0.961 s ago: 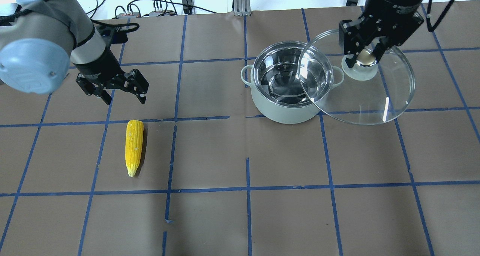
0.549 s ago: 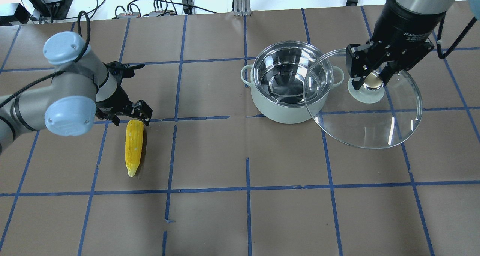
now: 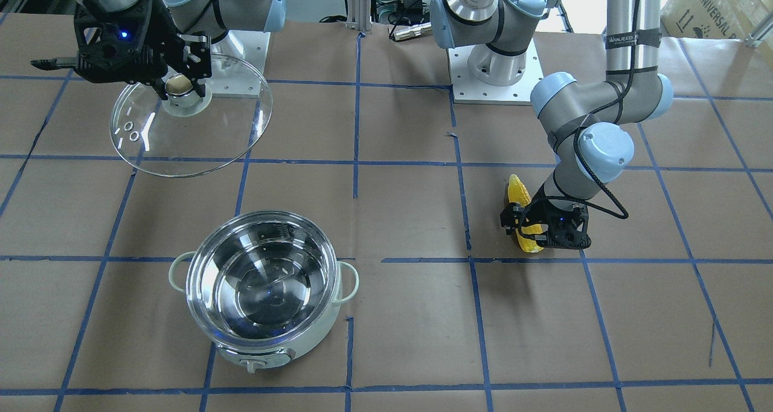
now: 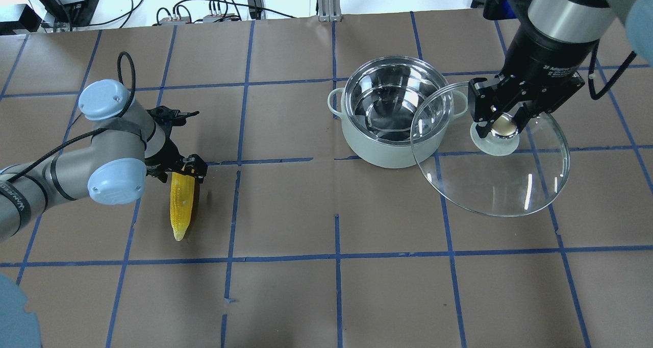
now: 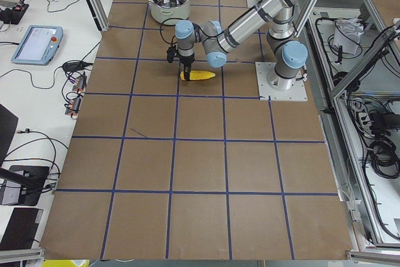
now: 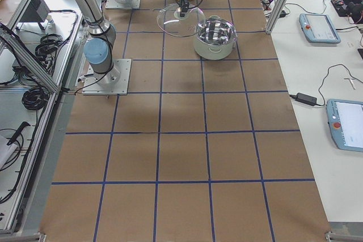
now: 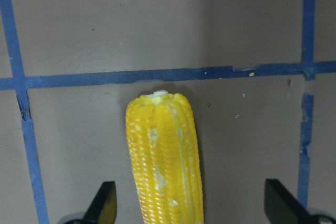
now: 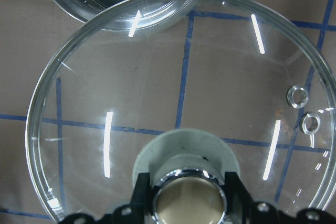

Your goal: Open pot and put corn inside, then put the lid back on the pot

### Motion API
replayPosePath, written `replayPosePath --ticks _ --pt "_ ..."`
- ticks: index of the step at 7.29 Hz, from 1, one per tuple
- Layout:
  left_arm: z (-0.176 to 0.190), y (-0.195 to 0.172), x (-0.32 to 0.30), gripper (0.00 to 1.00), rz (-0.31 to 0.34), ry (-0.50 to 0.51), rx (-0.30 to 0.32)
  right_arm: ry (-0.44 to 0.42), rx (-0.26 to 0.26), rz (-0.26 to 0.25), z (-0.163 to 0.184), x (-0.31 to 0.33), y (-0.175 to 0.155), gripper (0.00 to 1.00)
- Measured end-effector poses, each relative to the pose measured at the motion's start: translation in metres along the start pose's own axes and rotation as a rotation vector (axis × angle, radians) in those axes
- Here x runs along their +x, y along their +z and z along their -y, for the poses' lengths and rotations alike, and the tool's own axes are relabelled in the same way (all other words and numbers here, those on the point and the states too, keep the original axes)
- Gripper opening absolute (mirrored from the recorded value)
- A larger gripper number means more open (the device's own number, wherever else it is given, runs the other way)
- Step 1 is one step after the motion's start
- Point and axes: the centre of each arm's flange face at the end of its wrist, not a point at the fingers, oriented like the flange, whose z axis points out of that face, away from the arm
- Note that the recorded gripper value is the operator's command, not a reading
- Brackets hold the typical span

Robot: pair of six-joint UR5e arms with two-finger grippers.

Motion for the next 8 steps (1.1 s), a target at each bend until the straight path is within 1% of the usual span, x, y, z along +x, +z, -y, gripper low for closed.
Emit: replayPosePath --ticks 2,3,5,6,8 --pt "-0.003 0.001 0.001 0.15 0.0 0.003 -0.018 0.0 0.005 0.0 0.0 0.0 0.001 0.38" --pt "-0.004 -0.007 0.003 0.15 -0.001 -0.003 -0.023 0.0 0.009 -0.001 0.0 0.0 0.001 0.38" --pt "0.002 -0.035 0.023 0.15 -0.014 -0.065 -0.025 -0.001 0.012 -0.002 0.001 0.001 0.001 0.38" --pt "0.012 -0.054 0.048 0.15 -0.019 -0.086 -0.018 -0.002 0.012 -0.002 0.001 0.002 0.001 0.38" --pt "0.039 -0.103 0.131 0.15 -0.02 -0.101 0.03 -0.002 0.012 -0.002 0.001 0.002 0.001 0.38"
